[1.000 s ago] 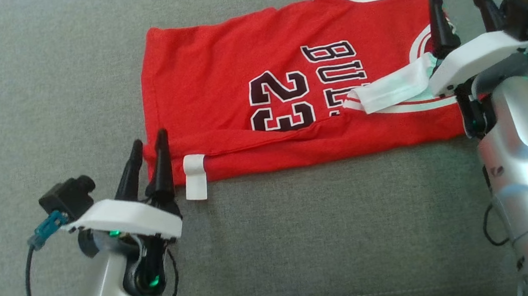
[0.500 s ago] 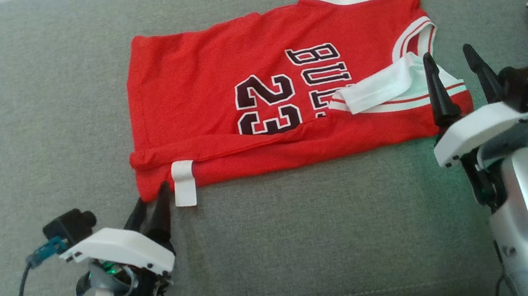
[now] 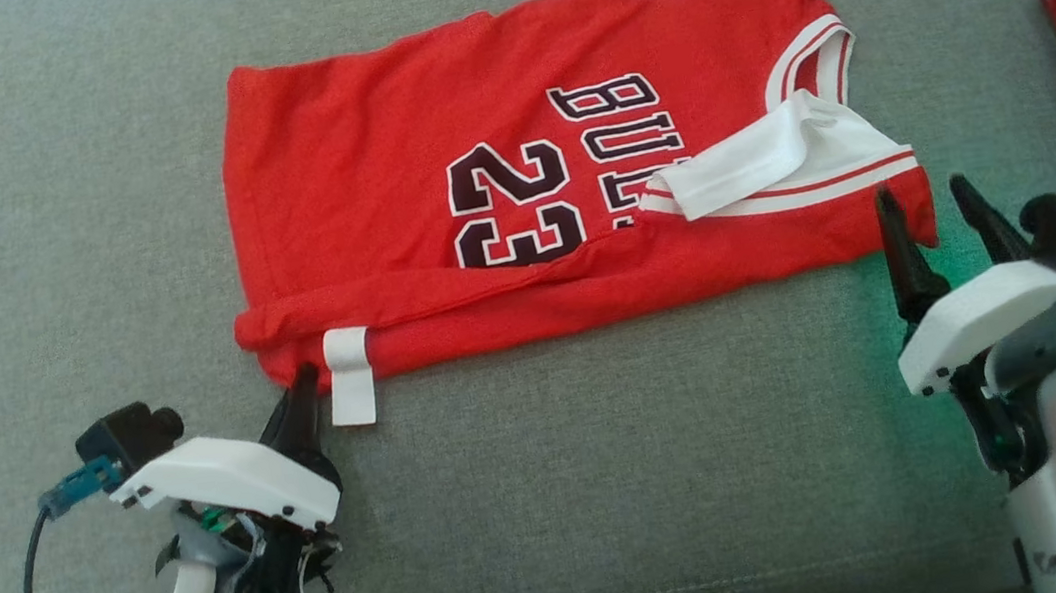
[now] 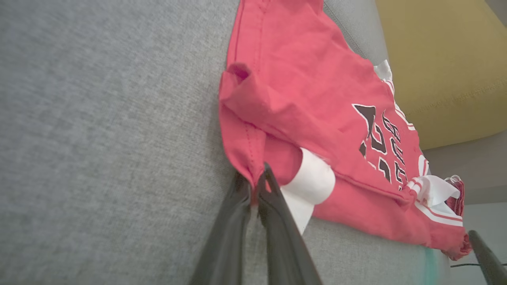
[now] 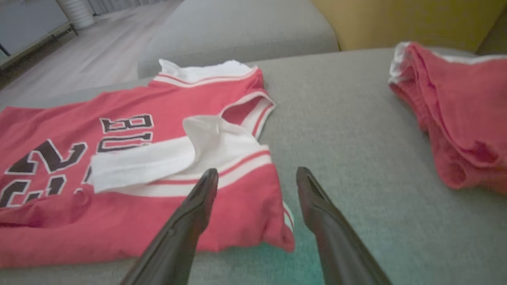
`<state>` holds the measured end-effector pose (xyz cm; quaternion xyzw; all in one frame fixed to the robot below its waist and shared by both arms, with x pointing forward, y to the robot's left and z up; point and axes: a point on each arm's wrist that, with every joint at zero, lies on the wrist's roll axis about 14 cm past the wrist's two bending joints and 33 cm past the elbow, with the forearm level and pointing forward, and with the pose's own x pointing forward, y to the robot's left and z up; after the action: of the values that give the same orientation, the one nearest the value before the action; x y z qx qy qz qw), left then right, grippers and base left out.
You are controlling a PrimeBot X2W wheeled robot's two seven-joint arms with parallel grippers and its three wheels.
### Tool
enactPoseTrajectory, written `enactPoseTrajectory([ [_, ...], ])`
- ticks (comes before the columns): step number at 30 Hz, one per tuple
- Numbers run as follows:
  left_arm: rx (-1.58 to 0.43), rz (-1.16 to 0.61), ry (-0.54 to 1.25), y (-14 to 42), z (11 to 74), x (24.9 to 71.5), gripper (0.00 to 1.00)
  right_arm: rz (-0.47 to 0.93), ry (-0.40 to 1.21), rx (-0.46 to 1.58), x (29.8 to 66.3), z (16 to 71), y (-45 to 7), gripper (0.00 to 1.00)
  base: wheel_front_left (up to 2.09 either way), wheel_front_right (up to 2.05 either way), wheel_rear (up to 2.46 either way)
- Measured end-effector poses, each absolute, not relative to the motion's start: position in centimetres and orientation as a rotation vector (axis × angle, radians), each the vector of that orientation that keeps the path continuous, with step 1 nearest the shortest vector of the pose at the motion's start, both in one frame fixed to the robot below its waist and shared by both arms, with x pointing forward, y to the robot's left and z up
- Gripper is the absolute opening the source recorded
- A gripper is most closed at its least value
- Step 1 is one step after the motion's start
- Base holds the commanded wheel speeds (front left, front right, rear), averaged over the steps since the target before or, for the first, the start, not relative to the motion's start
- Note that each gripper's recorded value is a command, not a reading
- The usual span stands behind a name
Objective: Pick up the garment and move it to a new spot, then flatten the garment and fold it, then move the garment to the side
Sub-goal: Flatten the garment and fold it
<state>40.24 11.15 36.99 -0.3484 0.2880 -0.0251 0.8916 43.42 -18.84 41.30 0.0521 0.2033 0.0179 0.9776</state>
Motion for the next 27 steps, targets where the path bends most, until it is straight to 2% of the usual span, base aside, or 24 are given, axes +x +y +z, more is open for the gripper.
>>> enactPoseTrajectory([
  [5, -0.73, -0.044, 0.578, 11.3, 37.3, 40.1, 0.0, 0.024, 0.536, 0.124, 42.6, 38.1, -18.8, 1.0, 0.0, 0.0, 0.0],
  [11, -0.739, -0.032, 0.544, 11.7, 37.9, 40.0, 0.0, 0.02, 0.6, 0.165, 42.4, 36.6, -18.4, 1.0, 0.0, 0.0, 0.0],
  [12, -0.74, -0.034, 0.537, 11.7, 38.0, 40.0, 0.0, 0.02, 0.6, 0.174, 42.5, 36.6, -18.3, 0.93, 0.0, 0.0, 0.0],
  [13, -0.742, -0.036, 0.53, 11.7, 38.1, 40.1, 0.0, 0.02, 0.598, 0.178, 42.6, 36.7, -18.3, 0.93, 0.0, 0.0, 0.0],
  [15, -0.743, -0.035, 0.526, 11.7, 38.1, 40.1, 0.0, 0.02, 0.598, 0.18, 42.7, 36.7, -18.3, 0.48, 0.0, 0.0, 0.0],
  [16, -0.743, -0.036, 0.523, 11.7, 38.2, 40.1, 0.0, 0.019, 0.599, 0.183, 42.7, 36.7, -18.3, 0.36, 0.0, 0.0, 0.0],
  [17, -0.743, -0.038, 0.521, 11.7, 38.2, 40.0, 0.0, 0.019, 0.596, 0.188, 42.8, 36.8, -18.2, 0.0, 0.0, 0.0, 0.0],
  [27, -0.739, -0.09, 0.461, 11.2, 40.1, 40.9, 0.0, 0.027, 0.542, 0.251, 43.8, 39.1, -18.0, 0.0, 0.0, 0.0, 0.0],
])
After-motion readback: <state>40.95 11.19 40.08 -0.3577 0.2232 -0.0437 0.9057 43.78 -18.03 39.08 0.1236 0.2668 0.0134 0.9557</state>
